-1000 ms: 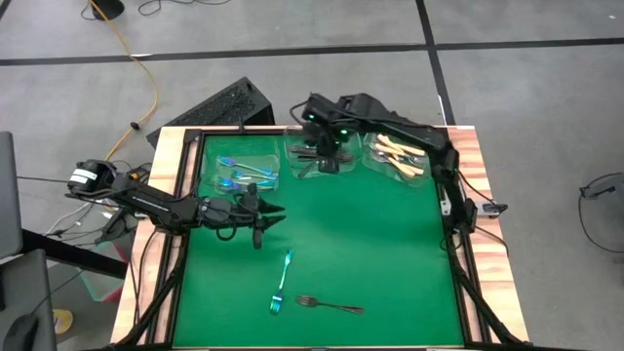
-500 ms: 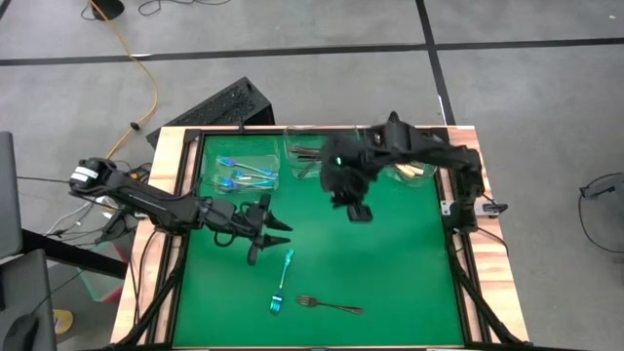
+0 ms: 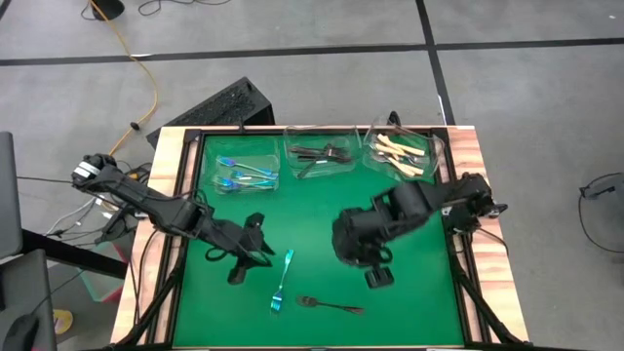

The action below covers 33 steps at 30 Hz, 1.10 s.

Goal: Sort silverware by color (type)
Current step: Put the brown fork into the middle transparent bin

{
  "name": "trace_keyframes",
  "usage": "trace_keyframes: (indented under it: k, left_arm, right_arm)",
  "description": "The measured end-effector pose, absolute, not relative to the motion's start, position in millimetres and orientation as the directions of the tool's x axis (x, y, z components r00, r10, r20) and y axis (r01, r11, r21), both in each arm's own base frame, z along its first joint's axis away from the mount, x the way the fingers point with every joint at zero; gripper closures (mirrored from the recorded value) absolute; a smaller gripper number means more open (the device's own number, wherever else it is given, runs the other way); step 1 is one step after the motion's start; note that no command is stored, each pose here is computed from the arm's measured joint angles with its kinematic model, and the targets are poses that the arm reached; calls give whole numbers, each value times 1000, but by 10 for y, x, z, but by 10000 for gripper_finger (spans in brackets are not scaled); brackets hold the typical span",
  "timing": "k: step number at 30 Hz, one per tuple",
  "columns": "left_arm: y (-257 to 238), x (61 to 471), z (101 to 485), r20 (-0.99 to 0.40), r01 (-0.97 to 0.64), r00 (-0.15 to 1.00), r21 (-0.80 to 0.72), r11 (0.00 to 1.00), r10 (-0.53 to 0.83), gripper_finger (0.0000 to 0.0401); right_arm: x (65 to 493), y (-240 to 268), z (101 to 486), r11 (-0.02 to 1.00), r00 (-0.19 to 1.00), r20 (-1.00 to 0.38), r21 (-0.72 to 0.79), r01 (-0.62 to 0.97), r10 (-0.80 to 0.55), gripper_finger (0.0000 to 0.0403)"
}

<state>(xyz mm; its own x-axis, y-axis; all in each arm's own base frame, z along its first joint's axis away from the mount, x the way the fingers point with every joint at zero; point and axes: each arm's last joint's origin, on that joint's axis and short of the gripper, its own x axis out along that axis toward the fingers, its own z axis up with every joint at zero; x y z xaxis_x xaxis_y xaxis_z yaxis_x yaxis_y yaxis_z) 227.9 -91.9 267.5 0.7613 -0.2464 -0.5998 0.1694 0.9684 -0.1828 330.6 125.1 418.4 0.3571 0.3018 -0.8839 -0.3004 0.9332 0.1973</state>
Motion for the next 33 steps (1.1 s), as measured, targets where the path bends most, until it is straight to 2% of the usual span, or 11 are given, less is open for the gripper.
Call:
trace_keyframes:
  k: [4, 8, 13, 18, 26, 33]
  left_arm:
    - [-969, 2169, 2531, -693, 54, 681, -277, 959, -239, 263]
    - [-1021, 2106, 2443, -724, -29, 643, -348, 937, -249, 263]
    - [-1114, 2046, 2422, -735, -43, 593, -436, 899, -328, 263]
    - [-1260, 1948, 2414, -742, -29, 541, -486, 873, -396, 263]
    - [-1439, 1829, 2421, -732, 6, 585, -426, 905, -349, 263]
    - [-1494, 1835, 2453, -679, 82, 685, -288, 954, -263, 263]
  right_arm:
    - [3202, 1514, 4178, 944, 369, -891, 159, -289, 263, 310]
    - [3122, 1724, 4190, 955, 421, -881, 98, -281, 215, 310]
    - [3037, 1907, 4201, 954, 437, -869, 114, -277, 230, 310]
    - [2935, 2058, 4205, 982, 511, -852, 24, -185, 117, 310]
    - [3070, 2357, 3898, 981, 495, -866, -38, -189, 62, 310]
    - [3205, 2575, 3634, 976, 479, -875, -44, -212, 64, 308]
